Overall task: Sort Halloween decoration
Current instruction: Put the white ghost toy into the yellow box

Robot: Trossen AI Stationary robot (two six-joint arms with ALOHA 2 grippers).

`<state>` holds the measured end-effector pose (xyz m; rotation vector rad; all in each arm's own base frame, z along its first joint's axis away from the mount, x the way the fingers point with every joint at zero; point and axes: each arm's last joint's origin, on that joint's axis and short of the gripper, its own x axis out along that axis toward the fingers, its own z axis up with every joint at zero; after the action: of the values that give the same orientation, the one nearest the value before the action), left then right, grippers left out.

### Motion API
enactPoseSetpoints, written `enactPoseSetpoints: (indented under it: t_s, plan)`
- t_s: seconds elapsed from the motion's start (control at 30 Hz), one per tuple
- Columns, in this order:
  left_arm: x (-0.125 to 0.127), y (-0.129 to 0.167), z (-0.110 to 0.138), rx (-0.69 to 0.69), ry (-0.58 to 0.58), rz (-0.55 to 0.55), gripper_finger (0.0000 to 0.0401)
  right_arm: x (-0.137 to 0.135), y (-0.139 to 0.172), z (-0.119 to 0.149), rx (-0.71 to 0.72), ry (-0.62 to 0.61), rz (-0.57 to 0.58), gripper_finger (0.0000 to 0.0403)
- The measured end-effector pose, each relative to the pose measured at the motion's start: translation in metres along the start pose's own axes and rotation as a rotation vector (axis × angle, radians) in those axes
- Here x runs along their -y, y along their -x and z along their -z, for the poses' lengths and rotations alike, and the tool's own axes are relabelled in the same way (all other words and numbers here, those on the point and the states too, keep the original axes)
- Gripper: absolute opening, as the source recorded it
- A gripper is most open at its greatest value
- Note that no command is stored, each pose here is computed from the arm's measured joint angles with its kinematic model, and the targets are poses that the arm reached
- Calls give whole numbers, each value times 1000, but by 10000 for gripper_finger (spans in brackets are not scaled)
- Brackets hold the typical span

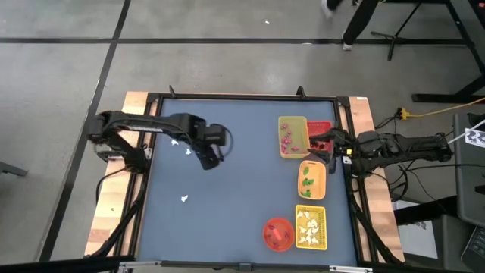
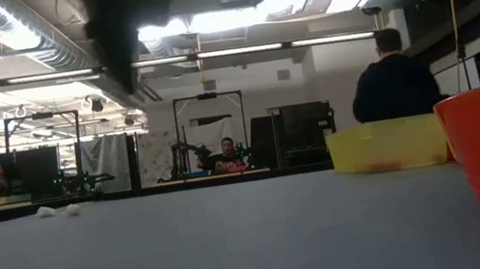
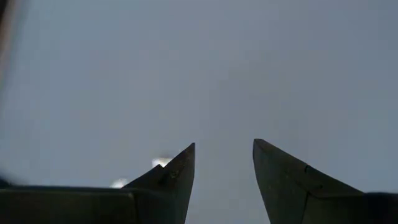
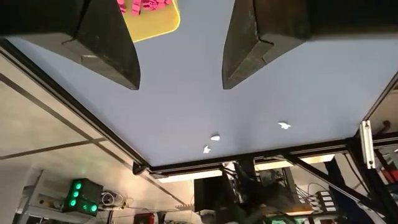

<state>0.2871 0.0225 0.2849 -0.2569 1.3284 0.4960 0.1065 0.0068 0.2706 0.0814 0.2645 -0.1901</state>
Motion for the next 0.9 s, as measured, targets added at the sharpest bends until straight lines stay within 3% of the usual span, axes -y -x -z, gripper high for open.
enactPoseSetpoints:
  t_s: [0.27,0.53,0.7,0.9]
  plan:
    - [-64,-38,60,-66,217,-56,146,1,2,0,10,19,-1,225]
    - [-95,-73,89,-167,328,-179,146,1,2,0,10,21,-2,225]
    - [-98,-94,96,-183,421,-44,146,1,2,0,10,21,-2,225]
    - [-95,-102,97,-169,586,45,146,1,2,0,9,21,-2,225]
